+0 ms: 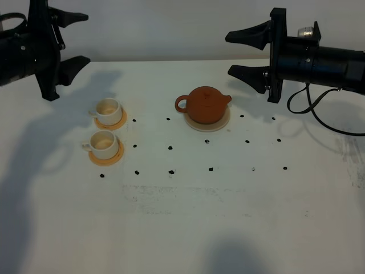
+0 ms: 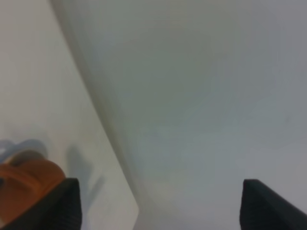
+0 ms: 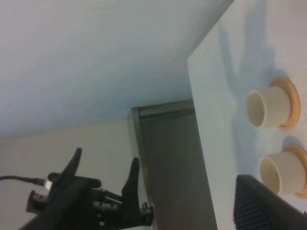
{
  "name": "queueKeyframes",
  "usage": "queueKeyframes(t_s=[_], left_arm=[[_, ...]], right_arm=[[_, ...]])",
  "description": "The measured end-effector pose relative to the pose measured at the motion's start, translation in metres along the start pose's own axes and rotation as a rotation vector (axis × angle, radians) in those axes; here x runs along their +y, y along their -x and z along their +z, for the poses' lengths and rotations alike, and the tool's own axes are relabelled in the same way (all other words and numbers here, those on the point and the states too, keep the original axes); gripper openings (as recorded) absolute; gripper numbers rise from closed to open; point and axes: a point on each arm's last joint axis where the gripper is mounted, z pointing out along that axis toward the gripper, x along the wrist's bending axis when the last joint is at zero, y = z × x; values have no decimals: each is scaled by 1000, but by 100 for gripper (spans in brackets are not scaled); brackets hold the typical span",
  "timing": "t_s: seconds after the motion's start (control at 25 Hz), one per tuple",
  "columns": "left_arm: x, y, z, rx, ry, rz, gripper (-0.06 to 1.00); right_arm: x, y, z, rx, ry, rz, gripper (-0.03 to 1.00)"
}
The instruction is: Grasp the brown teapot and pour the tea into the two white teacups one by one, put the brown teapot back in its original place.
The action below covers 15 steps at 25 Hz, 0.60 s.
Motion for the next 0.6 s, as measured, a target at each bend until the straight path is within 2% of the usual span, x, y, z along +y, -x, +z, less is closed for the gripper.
queueKeyframes(t_s=[0.48, 0.6], left_arm=[[1, -1, 0, 7, 15, 3, 68], [2, -1, 0, 6, 13, 44, 68]], right_arm=[[1, 1, 0, -9, 14, 5, 59], [1, 1, 0, -9, 14, -21, 58]])
